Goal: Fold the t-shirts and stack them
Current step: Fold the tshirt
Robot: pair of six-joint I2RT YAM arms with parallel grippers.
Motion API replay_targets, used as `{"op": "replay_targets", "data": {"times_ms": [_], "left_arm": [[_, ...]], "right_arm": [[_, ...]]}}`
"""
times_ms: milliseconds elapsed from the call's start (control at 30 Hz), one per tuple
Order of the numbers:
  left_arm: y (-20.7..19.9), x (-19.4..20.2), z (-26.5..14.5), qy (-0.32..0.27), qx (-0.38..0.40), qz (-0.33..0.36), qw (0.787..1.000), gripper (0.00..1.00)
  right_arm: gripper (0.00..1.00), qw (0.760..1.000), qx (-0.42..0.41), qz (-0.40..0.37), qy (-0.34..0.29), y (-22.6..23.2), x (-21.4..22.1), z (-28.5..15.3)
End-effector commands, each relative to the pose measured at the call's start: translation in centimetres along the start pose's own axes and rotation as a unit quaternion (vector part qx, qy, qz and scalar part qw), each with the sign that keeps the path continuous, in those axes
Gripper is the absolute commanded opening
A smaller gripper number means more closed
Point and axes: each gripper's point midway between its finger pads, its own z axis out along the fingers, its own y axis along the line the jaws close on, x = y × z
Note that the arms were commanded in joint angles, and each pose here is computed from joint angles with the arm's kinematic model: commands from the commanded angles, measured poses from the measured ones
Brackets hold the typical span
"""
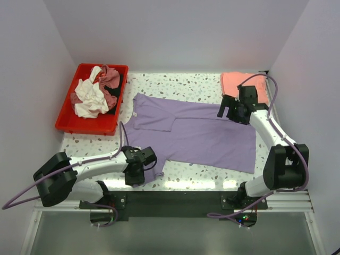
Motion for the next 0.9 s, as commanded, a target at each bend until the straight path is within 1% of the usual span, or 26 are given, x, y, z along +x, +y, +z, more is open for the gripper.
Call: {"op": "replay_targets", "data": {"times_ms": [0, 67, 133, 233, 267, 300, 400, 467, 500, 533, 567, 667, 700, 733, 767, 800, 867], "left_arm": [[1.1, 0.9, 3.7, -0.002, -0.021, -0.018, 1.0, 0.43], [1.2, 1.0, 3.9, -0.001, -0.02, -0.021, 1.0, 0.42], [1.1, 0.7, 3.9, -0.011, -0.02, -0.025, 0.999, 0.37], [1.0, 0.1, 3.7, -0.025, -0.017, -0.033, 0.999, 0.2], [1.0, -0.2, 3.6, -0.032, -0.019, -0.038, 0.999, 0.0], [1.4, -0.2, 3.5, -0.034, -0.028, -0.041, 0.998, 0.0], [1.1, -2.2, 2.1, -0.076, -0.031, -0.057, 0.995, 0.0], [0.6, -4.2, 0.4, -0.118, -0.027, -0.065, 0.99, 0.0], [0.7, -4.9, -0.6, -0.134, -0.024, -0.069, 0.988, 0.0], [0.2, -6.5, -1.9, -0.168, -0.017, -0.078, 0.983, 0.0], [0.3, -7.3, -2.7, -0.183, -0.015, -0.087, 0.979, 0.0], [-0.3, -9.8, -6.0, -0.235, 0.021, -0.105, 0.966, 0.0], [-0.9, -10.6, -7.4, -0.251, 0.05, -0.113, 0.96, 0.0], [-1.0, -10.9, -8.0, -0.261, 0.058, -0.107, 0.958, 0.0], [-1.1, -11.2, -8.6, -0.267, 0.069, -0.107, 0.955, 0.0], [-1.3, -11.4, -9.5, -0.277, 0.088, -0.109, 0.951, 0.0], [-1.5, -11.7, -10.4, -0.288, 0.103, -0.098, 0.947, 0.0]], "right_arm": [[0.99, 1.0, 0.0, 0.004, -0.027, -0.1, -0.7, -1.8], [0.99, 1.0, 0.002, 0.005, -0.026, -0.3, -0.4, -1.8], [0.99, 1.0, 0.005, 0.005, -0.024, -0.4, -0.2, -1.9], [0.99, 1.0, 0.01, 0.006, -0.023, -0.6, -0.1, -1.8], [0.99, 1.0, 0.009, 0.007, -0.022, -0.6, 0.0, -1.9], [0.99, 1.0, 0.008, 0.008, -0.021, -0.6, 0.1, -1.9], [0.99, 1.0, -0.003, 0.009, -0.019, -0.3, 0.6, -2.2], [0.99, 1.0, -0.006, 0.014, -0.015, -0.4, 1.3, -2.7], [0.99, 1.0, 0.006, 0.016, -0.017, -0.8, 1.4, -3.0], [0.99, 0.999, 0.02, 0.029, -0.008, -1.3, 2.1, -3.5], [0.99, 0.999, 0.028, 0.035, -0.014, -1.7, 2.5, -4.2], [0.99, 0.995, 0.063, 0.07, -0.017, -3.4, 4.4, -5.8], [0.99, 0.994, 0.078, 0.077, -0.008, -4.0, 5.5, -6.5], [0.99, 0.989, 0.105, 0.098, -0.019, -5.0, 5.8, -7.0], [0.99, 0.988, 0.114, 0.105, -0.015, -5.6, 6.8, -7.1], [0.99, 0.987, 0.112, 0.115, -0.029, -5.7, 7.0, -8.0], [0.99, 0.981, 0.129, 0.147, -0.011, -6.7, 9.6, -8.1]]}}
